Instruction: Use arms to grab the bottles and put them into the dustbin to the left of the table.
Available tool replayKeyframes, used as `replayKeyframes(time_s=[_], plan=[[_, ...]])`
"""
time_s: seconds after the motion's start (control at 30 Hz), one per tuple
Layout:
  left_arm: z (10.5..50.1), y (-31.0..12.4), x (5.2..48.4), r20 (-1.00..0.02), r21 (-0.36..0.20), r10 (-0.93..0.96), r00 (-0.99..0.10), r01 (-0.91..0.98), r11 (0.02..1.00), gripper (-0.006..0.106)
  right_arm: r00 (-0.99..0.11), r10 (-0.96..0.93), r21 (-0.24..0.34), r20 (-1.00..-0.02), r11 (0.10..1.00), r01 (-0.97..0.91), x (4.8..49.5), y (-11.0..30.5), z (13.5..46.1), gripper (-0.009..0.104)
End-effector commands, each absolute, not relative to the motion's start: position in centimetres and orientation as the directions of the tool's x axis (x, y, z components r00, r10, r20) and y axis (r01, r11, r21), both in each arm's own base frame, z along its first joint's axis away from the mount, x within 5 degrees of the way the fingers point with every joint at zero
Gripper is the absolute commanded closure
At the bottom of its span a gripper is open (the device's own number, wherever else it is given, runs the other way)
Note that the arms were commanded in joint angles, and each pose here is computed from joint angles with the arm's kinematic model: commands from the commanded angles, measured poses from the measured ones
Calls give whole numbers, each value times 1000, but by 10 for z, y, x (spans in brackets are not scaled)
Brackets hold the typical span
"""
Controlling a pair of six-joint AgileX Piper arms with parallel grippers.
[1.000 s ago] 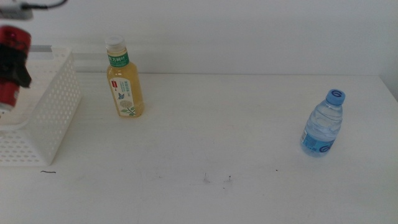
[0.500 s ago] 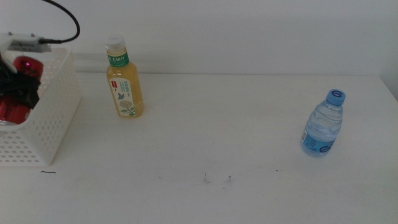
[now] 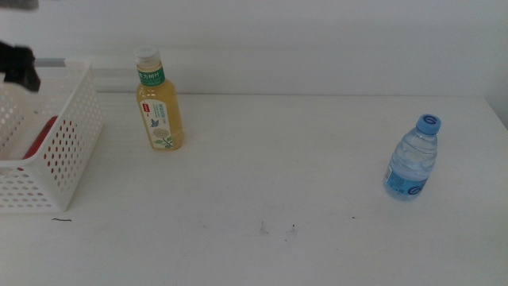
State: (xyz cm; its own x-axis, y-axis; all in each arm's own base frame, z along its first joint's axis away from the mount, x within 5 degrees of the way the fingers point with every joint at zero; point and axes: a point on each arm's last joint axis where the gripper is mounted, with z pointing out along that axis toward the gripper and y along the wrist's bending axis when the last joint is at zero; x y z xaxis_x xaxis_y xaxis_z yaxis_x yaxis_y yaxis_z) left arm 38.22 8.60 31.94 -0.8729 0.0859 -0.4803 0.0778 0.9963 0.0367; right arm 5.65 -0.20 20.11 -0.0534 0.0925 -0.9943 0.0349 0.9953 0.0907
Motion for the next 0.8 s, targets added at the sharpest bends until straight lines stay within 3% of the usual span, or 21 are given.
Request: replayKeyframes(time_s=[0.0,0.1,0.17,0.27,0.47,0.5,0.63,0.77], plan=[[340,64,360,-579,44,64,-813,47,998,7,-41,79,78,-996,996,39,56,-2,201,3],[339,30,327,-724,73,69,-687,23,997,7,-41,79,78,-996,996,39,56,-2,201,3],[327,5,301,-843,82,83,-531,27,996,7,-41,79,78,-996,996,39,56,-2,201,3],[292,-21,264,-942,39,70,-329,100,994,7,-40,99,97,-994,994,40,56,-2,201,3],[210,-22,216,-995,-70,-61,-77,120,990,7,-40,99,97,-994,994,40,56,-2,201,3],[203,-21,215,-996,-80,-74,-54,114,990,7,-40,99,97,-994,994,40,56,-2,201,3],[177,-22,228,-987,-107,-93,-130,107,989,7,-40,99,98,-994,994,40,56,-2,201,3],[161,-30,251,-986,-98,-72,-151,170,981,7,-40,99,98,-994,994,40,56,-2,201,3]])
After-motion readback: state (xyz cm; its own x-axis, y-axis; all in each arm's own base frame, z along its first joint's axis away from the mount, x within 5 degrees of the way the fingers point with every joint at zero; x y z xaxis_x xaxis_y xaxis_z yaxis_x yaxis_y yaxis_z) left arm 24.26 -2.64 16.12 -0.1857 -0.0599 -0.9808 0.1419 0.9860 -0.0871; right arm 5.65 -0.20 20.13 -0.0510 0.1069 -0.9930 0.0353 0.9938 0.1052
